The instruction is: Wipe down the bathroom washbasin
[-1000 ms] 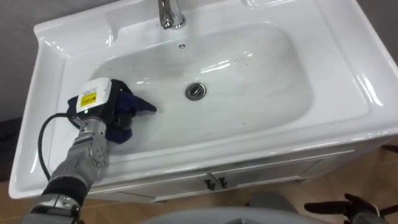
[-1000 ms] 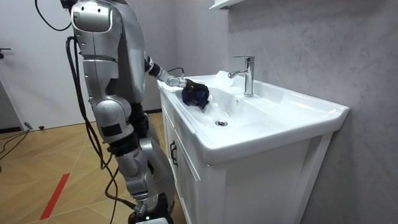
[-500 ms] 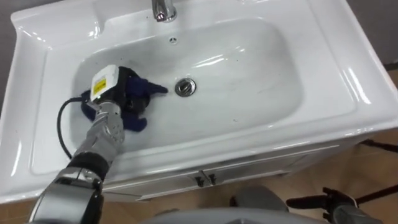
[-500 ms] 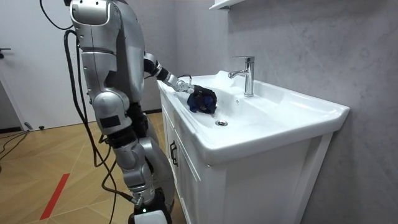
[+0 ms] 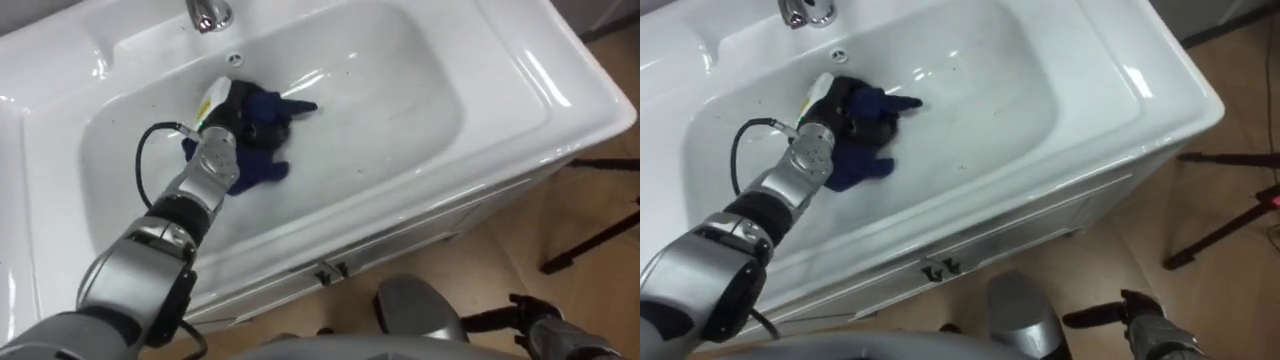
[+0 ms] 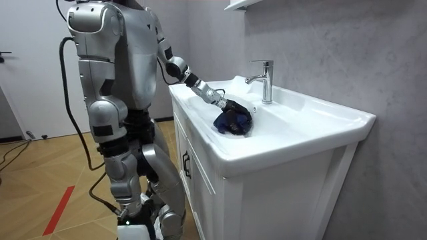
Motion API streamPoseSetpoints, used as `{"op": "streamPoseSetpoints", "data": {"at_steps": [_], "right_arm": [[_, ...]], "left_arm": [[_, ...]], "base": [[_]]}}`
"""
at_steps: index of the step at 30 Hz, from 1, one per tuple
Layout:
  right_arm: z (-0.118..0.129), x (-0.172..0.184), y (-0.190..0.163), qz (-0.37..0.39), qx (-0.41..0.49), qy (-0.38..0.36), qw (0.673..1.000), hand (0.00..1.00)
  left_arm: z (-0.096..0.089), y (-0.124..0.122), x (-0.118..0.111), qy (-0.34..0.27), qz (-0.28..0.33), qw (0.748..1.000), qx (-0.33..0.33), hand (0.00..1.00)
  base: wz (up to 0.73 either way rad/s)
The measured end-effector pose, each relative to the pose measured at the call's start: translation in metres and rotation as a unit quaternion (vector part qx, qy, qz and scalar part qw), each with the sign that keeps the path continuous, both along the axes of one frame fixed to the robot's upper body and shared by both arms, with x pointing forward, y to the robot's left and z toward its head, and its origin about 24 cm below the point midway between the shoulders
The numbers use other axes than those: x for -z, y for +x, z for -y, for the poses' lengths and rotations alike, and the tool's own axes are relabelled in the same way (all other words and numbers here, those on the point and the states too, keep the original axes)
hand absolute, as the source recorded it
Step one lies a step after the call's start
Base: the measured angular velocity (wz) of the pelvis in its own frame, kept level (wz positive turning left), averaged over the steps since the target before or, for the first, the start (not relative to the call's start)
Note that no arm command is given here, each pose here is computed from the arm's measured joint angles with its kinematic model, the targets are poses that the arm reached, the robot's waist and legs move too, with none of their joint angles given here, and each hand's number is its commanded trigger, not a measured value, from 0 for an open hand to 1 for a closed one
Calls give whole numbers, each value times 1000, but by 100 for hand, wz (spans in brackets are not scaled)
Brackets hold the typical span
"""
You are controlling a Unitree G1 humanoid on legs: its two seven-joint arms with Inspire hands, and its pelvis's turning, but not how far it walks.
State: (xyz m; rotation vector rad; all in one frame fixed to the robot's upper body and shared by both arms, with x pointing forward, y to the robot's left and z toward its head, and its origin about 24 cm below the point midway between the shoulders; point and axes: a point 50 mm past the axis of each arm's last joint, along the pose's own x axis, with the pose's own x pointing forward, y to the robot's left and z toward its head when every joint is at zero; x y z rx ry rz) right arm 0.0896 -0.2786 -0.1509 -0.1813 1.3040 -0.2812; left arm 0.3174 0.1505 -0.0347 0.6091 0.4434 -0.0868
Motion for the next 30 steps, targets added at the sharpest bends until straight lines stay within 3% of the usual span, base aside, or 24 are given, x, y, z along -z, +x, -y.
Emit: {"op": "streamPoseSetpoints", "data": {"at_steps": [8,18,24,30], "right_arm": [[13,-4,-3,-7,6,-15,1000,0],[11,-5,4,2,2,-12,1000,0],[10,-5,6,12,10,-8,1000,0],[10,-6,9,18,10,-8,1000,0]], "left_arm": [[61,11,-24,-109,19,990,84,100],[71,13,-34,-164,17,978,129,100],[103,9,-53,-210,29,955,209,100],[108,7,-59,-212,30,946,242,100]], "base": [[-9],[1],[11],[5]]}}
